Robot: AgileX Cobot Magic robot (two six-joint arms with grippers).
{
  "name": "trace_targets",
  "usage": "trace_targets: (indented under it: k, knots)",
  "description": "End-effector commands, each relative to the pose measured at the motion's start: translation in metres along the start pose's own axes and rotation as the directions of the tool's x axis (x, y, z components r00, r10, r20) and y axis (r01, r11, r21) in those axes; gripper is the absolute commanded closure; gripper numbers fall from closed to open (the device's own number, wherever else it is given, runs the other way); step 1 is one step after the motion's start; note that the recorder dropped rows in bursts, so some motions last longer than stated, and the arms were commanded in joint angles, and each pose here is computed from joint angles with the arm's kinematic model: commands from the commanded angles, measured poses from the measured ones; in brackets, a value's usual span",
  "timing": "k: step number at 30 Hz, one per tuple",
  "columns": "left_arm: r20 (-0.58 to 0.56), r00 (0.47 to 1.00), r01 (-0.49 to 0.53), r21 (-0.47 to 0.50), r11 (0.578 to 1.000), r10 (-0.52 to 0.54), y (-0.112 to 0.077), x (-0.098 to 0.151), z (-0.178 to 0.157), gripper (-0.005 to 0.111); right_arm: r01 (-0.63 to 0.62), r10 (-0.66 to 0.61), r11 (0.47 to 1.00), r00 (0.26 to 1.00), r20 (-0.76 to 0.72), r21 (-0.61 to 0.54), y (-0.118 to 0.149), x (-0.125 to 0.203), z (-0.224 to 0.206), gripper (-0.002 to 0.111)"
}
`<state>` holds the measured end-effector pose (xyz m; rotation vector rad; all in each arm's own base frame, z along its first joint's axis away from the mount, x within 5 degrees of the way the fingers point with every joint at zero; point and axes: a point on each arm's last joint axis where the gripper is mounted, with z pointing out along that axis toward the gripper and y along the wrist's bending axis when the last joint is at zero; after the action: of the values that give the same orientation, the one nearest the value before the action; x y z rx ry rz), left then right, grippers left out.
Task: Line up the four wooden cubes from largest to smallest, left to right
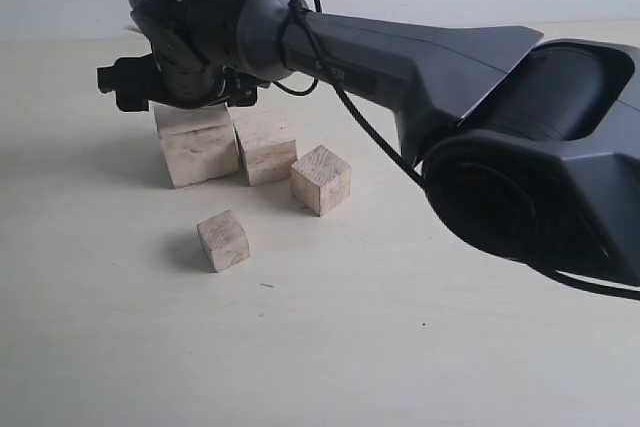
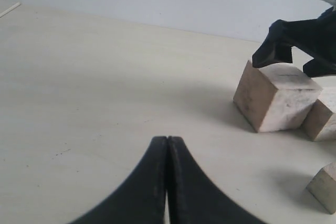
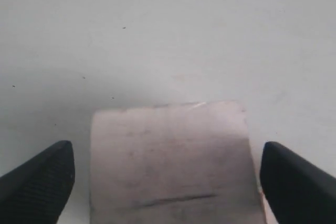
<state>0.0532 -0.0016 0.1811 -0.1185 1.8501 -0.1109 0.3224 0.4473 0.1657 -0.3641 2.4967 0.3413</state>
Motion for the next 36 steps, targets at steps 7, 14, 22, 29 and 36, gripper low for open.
trace_targets:
  k: [7,14,22,29,36]
  knots:
    - [0.009,1.0,0.002,0.001,1.0,-0.002,0.0,0.0,0.0,0.107,-0.08,0.078,0.996,0.997,-0.029,-0.051,0.005,-0.002,-0.008,0.014]
    - [0.009,1.0,0.002,0.001,1.0,-0.002,0.0,0.0,0.0,0.107,-0.134,0.128,0.988,0.988,-0.089,-0.075,0.008,0.003,-0.008,0.014]
    - [0.009,1.0,0.002,0.001,1.0,-0.002,0.0,0.0,0.0,0.107,-0.16,0.151,0.986,0.977,-0.148,-0.05,0.007,0.008,-0.009,0.014]
    - [0.009,1.0,0.002,0.001,1.0,-0.002,0.0,0.0,0.0,0.107,-0.208,0.19,0.975,0.963,-0.193,-0.078,0.011,0.012,-0.01,0.014]
    - [0.009,1.0,0.002,0.001,1.0,-0.002,0.0,0.0,0.0,0.107,-0.131,0.117,0.988,0.979,-0.167,-0.08,0.01,0.01,-0.01,0.014]
